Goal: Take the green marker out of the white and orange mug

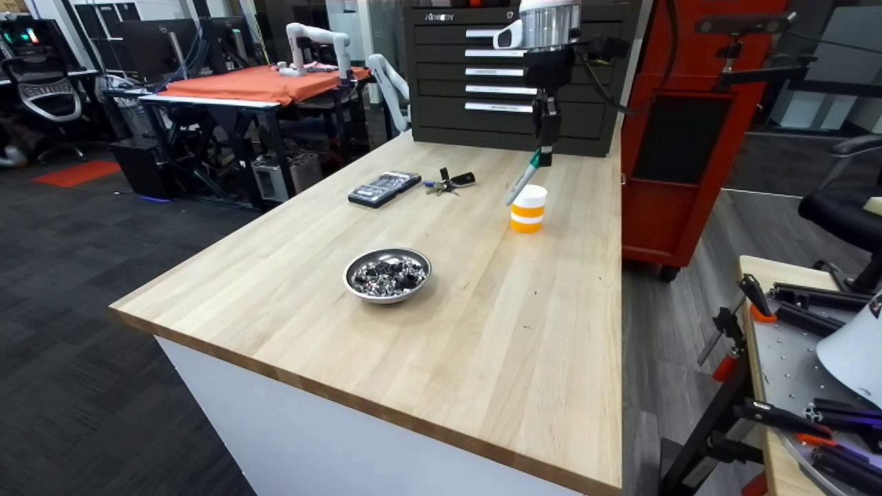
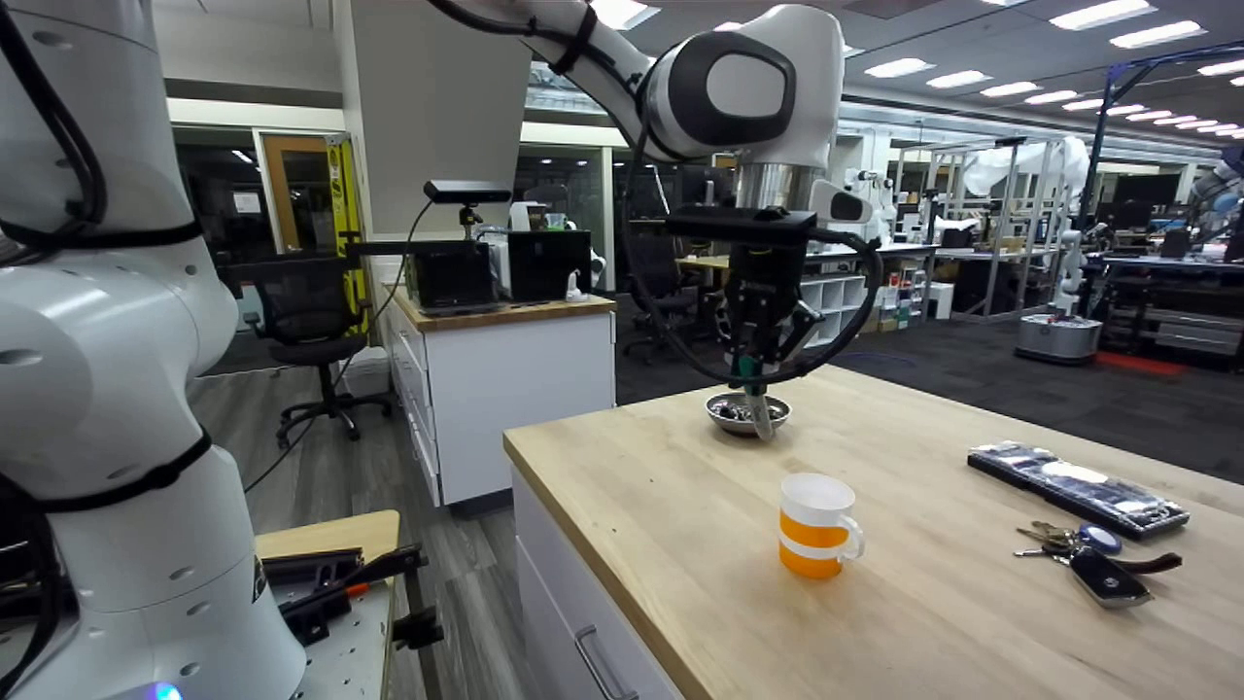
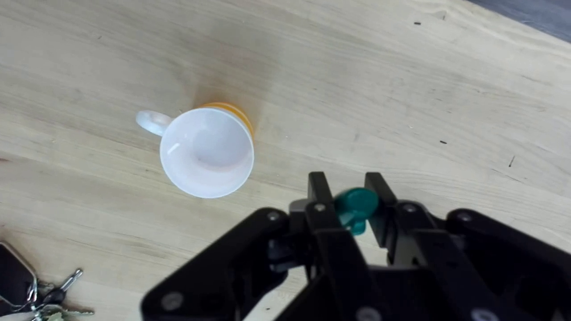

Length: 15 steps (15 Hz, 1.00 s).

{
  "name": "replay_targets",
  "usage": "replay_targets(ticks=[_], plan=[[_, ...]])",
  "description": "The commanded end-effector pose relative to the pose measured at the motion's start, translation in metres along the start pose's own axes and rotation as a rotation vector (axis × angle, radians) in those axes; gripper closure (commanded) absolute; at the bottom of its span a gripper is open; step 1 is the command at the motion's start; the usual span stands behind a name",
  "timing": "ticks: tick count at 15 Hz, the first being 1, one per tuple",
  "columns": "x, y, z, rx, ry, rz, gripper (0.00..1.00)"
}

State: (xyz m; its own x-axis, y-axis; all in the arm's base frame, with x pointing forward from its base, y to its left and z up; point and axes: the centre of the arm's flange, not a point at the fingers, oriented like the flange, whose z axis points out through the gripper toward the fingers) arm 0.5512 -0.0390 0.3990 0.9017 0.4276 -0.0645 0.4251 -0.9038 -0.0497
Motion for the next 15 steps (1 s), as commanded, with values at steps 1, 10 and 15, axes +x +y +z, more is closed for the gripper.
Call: replay_targets(ticks=[1,10,15], plan=[[0.001,-0.022,0.019,-0.004,0.015,0.056,0.94],[0.003,-0.064,0.072,-0.044,0.130,0.145,0.94],[-0.005,-0.083,0.102,-0.058,0.175,0.156,0.94]])
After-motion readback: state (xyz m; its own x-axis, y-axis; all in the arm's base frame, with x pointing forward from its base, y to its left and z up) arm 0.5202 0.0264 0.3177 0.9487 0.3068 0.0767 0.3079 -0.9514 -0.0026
